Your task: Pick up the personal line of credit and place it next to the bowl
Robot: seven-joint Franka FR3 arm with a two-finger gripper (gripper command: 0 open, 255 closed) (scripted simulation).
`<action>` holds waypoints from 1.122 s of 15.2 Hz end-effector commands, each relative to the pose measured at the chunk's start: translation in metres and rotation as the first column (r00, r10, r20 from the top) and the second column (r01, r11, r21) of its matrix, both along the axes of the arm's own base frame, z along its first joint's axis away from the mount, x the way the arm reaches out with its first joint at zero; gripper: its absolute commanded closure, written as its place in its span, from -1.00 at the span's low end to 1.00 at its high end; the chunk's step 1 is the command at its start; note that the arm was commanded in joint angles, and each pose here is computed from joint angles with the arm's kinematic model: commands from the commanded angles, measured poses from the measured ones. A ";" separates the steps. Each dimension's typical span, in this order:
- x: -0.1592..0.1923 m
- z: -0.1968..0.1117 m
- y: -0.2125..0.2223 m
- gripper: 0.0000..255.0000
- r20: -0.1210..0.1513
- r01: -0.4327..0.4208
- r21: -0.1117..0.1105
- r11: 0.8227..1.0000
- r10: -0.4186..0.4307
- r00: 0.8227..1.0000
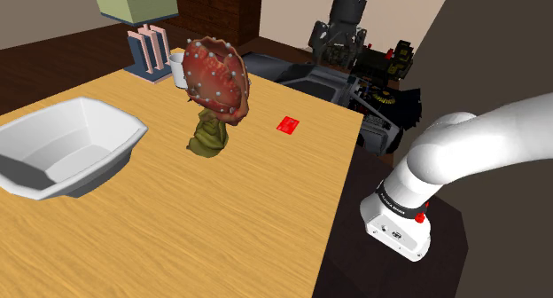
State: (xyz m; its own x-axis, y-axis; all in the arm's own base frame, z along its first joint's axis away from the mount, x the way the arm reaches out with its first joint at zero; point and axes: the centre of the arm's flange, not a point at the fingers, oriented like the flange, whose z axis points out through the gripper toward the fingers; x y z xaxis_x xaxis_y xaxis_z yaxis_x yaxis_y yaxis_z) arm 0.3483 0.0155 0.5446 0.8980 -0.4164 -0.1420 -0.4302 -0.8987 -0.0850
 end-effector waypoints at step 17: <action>0.064 -0.214 0.014 -1.00 -0.415 0.687 0.119 0.717 -0.593 0.690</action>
State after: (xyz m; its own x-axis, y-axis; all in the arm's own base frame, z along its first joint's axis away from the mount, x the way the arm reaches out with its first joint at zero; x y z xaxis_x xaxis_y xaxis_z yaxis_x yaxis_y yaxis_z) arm 0.4139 0.0277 0.3369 0.3089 -0.7774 -0.5479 -0.9311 -0.3646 -0.0076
